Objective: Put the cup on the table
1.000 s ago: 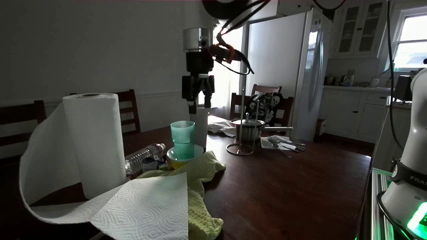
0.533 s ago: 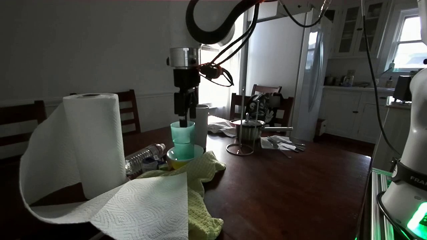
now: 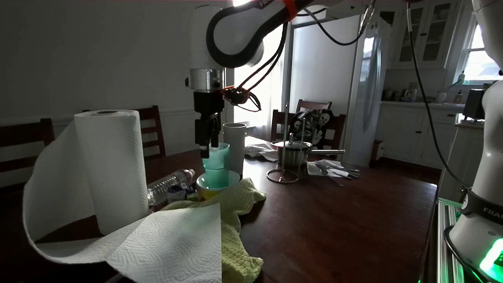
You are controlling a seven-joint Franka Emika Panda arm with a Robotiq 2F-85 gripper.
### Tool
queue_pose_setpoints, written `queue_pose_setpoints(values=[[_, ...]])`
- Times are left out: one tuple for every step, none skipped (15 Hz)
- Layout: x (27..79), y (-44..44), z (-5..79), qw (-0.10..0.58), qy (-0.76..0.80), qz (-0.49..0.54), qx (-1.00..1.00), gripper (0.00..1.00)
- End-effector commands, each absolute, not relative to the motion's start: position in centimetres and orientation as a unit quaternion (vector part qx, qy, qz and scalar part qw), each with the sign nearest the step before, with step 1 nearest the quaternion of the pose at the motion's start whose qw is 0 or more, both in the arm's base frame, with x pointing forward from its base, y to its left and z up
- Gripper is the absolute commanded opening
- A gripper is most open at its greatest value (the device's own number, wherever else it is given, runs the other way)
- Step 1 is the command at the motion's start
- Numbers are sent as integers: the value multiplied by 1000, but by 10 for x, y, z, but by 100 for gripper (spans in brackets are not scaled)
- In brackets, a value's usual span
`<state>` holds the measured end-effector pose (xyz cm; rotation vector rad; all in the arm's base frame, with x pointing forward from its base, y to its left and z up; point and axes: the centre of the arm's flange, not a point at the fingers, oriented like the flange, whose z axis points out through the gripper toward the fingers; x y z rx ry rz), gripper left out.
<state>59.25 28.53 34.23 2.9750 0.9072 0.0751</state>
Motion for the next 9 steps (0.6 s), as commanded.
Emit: queue_pose_setpoints(values=[[608,289,336,26,305,36,951,74],[609,288,335,28,306,35,951,69],[610,288,334,29,306,34,951,60],[611,287,334,29,305,31,951,53],[611,286,334,29,304,27,952,47],[610,286,335,29,301,23,953,39],[609,285,335,30,300,17,953,33],[609,285,336,31,297,14,954,25],[607,284,336,31,294,7,955,18]])
